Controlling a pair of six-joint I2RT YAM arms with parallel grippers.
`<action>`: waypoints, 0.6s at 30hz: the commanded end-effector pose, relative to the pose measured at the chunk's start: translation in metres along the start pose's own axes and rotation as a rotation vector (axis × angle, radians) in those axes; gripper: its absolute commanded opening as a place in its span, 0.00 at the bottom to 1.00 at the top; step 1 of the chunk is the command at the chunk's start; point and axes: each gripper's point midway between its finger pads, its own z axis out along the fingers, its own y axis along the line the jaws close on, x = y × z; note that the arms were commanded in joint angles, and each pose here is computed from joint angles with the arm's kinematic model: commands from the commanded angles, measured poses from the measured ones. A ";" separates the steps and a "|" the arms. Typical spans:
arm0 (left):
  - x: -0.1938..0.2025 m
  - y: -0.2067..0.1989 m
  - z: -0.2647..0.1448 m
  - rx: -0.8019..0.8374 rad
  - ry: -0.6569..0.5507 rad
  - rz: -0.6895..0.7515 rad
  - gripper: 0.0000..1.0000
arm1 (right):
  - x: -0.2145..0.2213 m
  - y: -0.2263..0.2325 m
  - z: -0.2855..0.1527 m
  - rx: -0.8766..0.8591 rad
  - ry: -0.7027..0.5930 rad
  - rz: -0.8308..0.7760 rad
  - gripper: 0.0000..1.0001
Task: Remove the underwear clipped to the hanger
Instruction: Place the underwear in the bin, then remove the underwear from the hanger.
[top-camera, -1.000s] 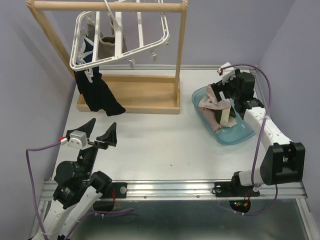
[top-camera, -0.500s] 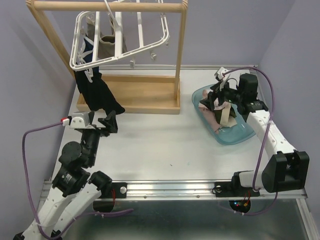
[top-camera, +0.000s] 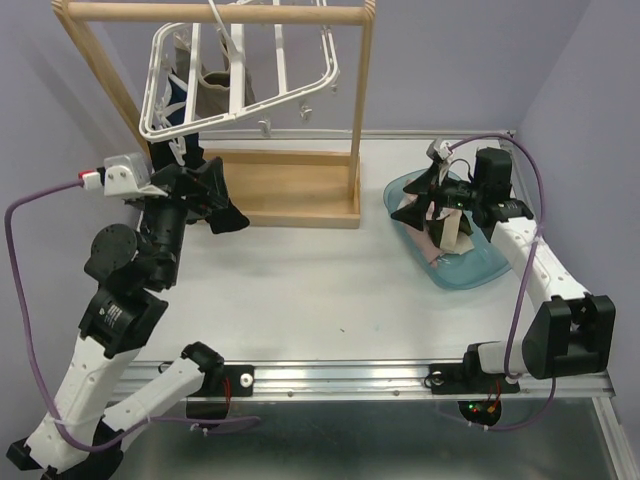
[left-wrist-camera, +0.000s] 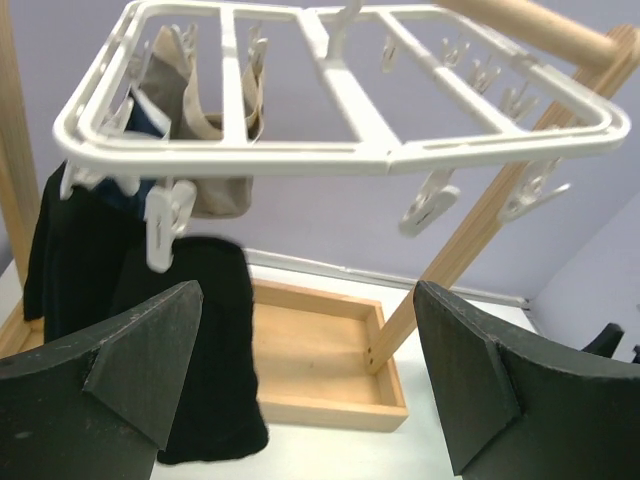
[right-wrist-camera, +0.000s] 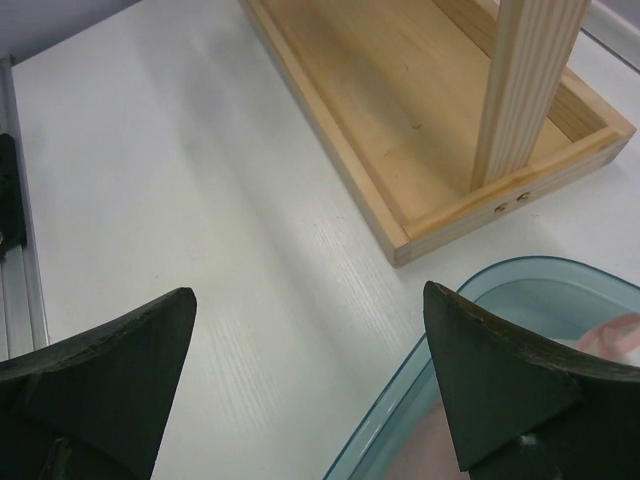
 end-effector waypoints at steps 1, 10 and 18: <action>-0.031 -0.015 0.017 0.015 -0.010 -0.010 0.99 | -0.028 0.013 -0.001 -0.051 -0.047 -0.046 1.00; -0.023 0.009 0.051 0.050 0.075 0.005 0.99 | -0.027 0.016 0.002 -0.062 -0.044 -0.047 1.00; 0.009 0.031 0.042 0.081 0.124 0.003 0.97 | -0.025 0.020 0.007 -0.076 -0.037 -0.049 1.00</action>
